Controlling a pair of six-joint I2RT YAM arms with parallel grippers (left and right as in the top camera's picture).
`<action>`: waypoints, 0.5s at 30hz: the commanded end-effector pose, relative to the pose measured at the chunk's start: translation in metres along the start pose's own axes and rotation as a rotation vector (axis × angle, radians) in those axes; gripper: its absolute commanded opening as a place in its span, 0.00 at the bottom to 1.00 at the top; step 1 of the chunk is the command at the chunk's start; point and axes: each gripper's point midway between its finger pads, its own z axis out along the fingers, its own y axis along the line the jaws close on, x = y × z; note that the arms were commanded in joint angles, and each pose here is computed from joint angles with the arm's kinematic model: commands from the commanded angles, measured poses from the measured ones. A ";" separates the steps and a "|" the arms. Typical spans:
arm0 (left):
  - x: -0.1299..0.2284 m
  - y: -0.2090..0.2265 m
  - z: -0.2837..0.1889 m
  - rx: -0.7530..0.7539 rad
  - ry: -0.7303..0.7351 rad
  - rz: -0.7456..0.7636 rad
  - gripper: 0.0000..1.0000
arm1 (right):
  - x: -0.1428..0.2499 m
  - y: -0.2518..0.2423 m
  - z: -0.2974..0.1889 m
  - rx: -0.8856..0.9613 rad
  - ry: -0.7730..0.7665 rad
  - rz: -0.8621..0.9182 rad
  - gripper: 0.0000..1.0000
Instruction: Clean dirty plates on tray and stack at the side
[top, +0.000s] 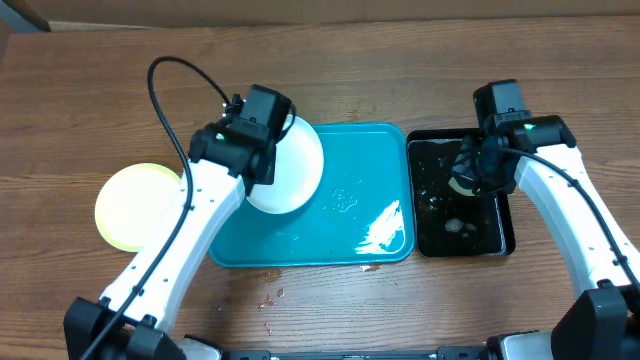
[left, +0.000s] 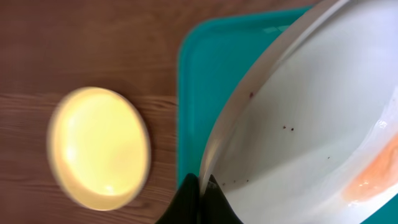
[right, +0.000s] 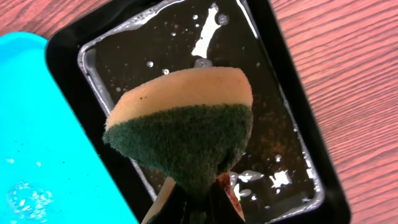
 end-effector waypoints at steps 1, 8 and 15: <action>-0.017 0.030 -0.021 -0.270 -0.134 0.053 0.04 | -0.002 0.000 -0.004 -0.010 -0.014 -0.069 0.04; -0.034 0.026 -0.059 -0.457 -0.301 0.132 0.04 | -0.001 0.000 -0.004 -0.010 -0.013 -0.077 0.04; -0.034 0.014 -0.066 -0.446 -0.332 0.156 0.04 | -0.001 0.000 -0.004 -0.009 -0.013 -0.077 0.04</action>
